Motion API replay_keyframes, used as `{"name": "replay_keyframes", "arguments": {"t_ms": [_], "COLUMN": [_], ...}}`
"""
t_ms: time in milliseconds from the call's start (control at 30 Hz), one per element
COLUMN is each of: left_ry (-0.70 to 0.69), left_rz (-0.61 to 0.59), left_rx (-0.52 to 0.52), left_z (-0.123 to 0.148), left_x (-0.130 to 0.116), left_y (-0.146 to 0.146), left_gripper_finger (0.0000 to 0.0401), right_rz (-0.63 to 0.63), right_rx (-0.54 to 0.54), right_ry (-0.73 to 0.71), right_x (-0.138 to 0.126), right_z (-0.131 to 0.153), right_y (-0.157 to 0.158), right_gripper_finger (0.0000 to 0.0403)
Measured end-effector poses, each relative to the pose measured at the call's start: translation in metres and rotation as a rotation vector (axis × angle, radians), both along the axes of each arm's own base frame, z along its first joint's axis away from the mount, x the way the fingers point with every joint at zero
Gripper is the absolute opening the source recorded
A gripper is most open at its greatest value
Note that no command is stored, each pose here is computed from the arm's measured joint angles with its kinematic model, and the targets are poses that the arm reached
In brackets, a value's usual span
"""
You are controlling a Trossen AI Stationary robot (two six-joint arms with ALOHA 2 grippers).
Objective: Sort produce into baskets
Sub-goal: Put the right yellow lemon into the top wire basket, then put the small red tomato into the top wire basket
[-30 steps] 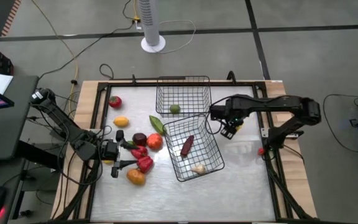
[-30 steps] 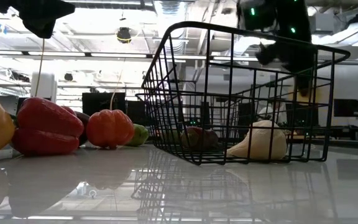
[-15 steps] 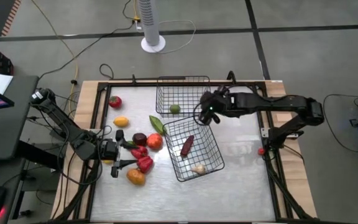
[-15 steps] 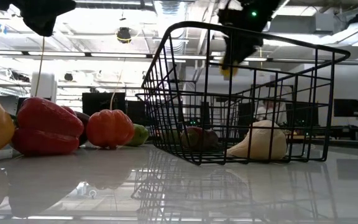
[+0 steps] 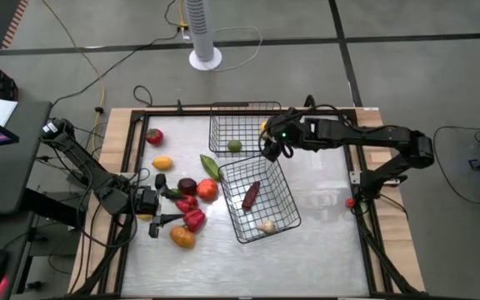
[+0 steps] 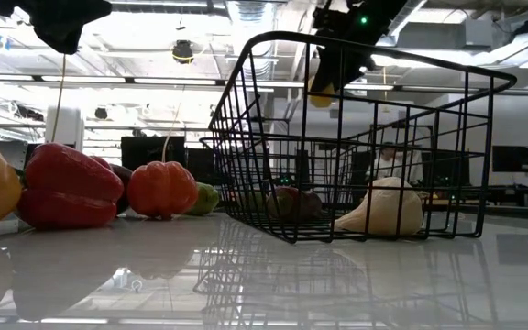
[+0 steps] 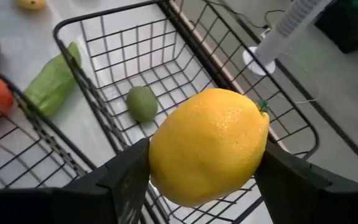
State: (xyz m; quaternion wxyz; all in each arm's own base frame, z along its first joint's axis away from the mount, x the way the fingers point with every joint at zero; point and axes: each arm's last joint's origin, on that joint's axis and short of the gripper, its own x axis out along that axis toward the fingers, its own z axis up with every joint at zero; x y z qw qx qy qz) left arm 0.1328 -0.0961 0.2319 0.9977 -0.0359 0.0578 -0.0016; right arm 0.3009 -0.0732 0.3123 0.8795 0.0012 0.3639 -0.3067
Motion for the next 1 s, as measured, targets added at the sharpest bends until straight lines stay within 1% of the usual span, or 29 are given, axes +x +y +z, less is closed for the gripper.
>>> {"name": "replay_keyframes", "arguments": {"t_ms": [100, 300, 367, 467, 600, 767, 867, 1000], "left_ry": [0.0, 0.0, 0.0, 0.002, 0.018, 0.024, 0.023, 0.023], "left_rz": [0.0, 0.0, 0.0, 0.0, 0.007, 0.038, 0.039, 0.042], "left_rx": [-0.001, -0.001, -0.001, -0.004, -0.02, -0.008, -0.011, -0.026], "left_z": [0.0, 0.0, 0.0, 0.0, -0.002, -0.003, -0.003, -0.003], "left_x": [0.0, 0.0, 0.0, 0.0, 0.0, 0.0, 0.0, 0.0], "left_y": [0.0, 0.0, 0.0, 0.0, 0.0, 0.001, 0.001, 0.001], "left_gripper_finger": [0.0238, 0.0238, 0.0238, 0.0238, 0.0238, 0.0238, 0.0238, 0.0238], "right_rz": [0.006, -0.006, -0.024, -0.041, -0.04, -0.081, -0.117, -0.171], "right_rx": [0.014, 0.03, 0.046, 0.079, 0.131, 0.22, 0.251, 0.317], "right_ry": [-0.004, -0.021, -0.033, -0.006, 0.113, 0.294, 0.404, 0.565], "right_x": [0.0, -0.001, -0.001, -0.004, -0.014, -0.034, -0.046, -0.066], "right_z": [0.0, 0.0, 0.0, -0.003, -0.009, -0.018, -0.03, -0.056], "right_y": [-0.002, -0.009, -0.009, -0.005, 0.014, 0.045, 0.063, 0.086], "right_gripper_finger": [0.0305, 0.0384, 0.0394, 0.0384, 0.0371, 0.0368, 0.0368, 0.0368]}}
